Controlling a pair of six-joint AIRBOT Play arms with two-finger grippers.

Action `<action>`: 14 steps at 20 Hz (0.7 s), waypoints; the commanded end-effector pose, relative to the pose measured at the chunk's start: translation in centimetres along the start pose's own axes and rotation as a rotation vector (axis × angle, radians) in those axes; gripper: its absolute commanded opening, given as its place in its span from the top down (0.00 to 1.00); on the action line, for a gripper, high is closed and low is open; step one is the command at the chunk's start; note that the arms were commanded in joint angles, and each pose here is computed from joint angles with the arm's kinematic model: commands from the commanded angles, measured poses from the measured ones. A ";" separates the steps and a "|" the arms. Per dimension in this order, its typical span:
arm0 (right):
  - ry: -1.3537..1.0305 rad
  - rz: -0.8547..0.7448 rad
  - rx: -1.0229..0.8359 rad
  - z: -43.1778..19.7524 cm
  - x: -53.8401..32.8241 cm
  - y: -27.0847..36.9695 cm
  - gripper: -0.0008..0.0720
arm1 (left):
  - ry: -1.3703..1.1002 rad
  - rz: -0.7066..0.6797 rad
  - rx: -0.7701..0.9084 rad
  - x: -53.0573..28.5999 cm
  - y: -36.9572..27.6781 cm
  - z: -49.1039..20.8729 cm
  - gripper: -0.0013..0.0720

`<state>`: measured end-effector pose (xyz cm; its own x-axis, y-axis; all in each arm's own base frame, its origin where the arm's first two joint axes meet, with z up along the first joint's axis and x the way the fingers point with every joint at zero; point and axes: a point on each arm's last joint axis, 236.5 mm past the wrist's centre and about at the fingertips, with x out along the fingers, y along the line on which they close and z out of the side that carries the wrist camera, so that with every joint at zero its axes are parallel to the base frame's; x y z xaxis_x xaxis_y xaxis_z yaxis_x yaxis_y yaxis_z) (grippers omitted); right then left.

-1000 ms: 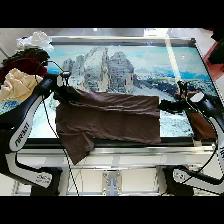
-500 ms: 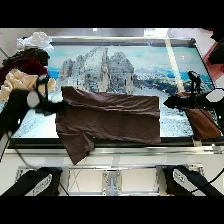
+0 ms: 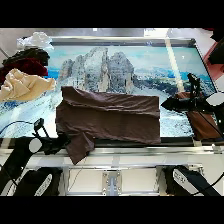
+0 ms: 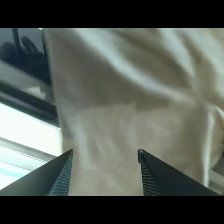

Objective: Fold the shirts.

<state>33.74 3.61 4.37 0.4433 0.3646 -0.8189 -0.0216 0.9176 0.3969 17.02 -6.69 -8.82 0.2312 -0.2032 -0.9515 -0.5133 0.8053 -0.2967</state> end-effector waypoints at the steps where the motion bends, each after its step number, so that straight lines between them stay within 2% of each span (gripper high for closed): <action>1: -0.005 0.012 -0.001 0.1 0.0 0.3 0.42 | -0.001 0.005 -0.094 1.4 1.1 -0.6 0.32; 6: -0.014 0.012 -0.001 0.2 -0.1 0.4 0.42 | 0.032 0.020 -0.109 3.0 1.6 -1.3 0.33; 8: -0.015 0.015 0.000 0.3 -0.1 0.4 0.42 | 0.019 -0.018 -0.118 3.6 0.6 -0.6 0.35; 9: -0.016 0.024 0.005 0.3 -0.1 0.7 0.42 | 0.016 -0.054 -0.129 3.9 -0.3 -0.4 0.57; 10: -0.016 0.032 0.008 0.3 -0.1 0.8 0.42 | 0.009 -0.089 -0.125 4.0 -1.2 -0.1 0.93; 11: -0.015 0.035 0.007 0.2 -0.2 1.0 0.42 | 0.006 -0.115 -0.122 3.9 -1.8 0.1 0.97; 14: 0.004 0.009 -0.017 -0.7 -1.3 0.9 0.42 | 0.008 -0.151 -0.108 3.0 -3.3 0.5 0.97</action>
<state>33.55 4.18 5.31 0.4591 0.3837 -0.8013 -0.0366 0.9093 0.4145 18.53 -8.71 -11.73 0.2709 -0.2848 -0.9195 -0.5836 0.7111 -0.3922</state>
